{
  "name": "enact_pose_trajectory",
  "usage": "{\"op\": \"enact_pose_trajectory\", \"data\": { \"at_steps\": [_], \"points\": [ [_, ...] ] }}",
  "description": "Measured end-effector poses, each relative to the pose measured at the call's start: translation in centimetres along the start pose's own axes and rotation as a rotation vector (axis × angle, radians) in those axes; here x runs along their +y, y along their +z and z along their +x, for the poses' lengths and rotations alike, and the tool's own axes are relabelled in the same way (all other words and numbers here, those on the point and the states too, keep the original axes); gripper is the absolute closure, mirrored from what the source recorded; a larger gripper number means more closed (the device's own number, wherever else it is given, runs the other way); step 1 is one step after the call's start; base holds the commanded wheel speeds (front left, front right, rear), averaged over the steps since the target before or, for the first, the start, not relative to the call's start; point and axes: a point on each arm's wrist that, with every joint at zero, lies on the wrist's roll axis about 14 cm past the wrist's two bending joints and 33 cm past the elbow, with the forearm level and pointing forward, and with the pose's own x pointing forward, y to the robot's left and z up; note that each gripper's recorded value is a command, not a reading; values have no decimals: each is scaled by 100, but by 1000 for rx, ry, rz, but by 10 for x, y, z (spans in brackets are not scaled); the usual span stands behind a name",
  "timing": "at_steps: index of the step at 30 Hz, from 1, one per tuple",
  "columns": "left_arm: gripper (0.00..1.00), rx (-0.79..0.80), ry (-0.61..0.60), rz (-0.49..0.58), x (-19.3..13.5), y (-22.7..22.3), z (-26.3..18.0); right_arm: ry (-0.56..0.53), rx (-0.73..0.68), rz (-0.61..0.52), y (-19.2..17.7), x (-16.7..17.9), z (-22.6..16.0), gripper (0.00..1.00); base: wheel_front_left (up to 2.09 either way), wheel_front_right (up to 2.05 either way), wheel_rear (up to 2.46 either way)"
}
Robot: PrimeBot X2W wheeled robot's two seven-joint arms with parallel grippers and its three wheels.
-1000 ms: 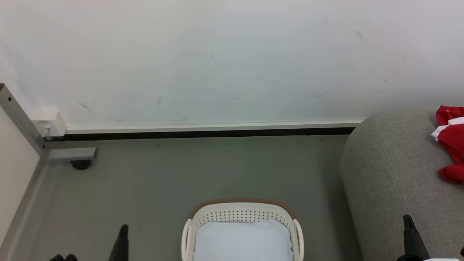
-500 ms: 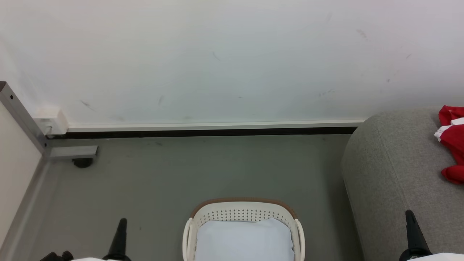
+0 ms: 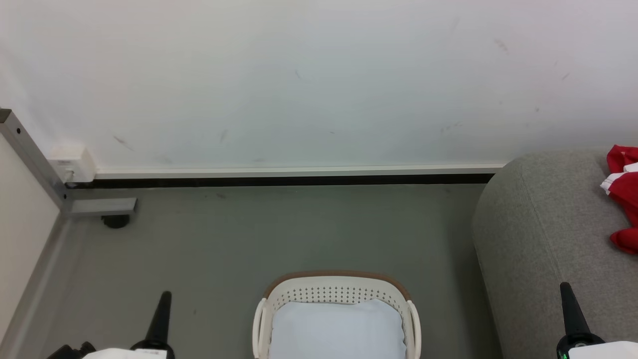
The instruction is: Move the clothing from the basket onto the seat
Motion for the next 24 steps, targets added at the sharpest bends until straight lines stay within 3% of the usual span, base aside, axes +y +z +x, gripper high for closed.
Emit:
{"op": "enact_pose_trajectory", "data": {
  "at_steps": [24],
  "points": [
    [100, -11, -39, -204, -9, 10, 6, 30, 14, 212, 2, 9, 8, 100, 0, 0, 0]
  ]
}}
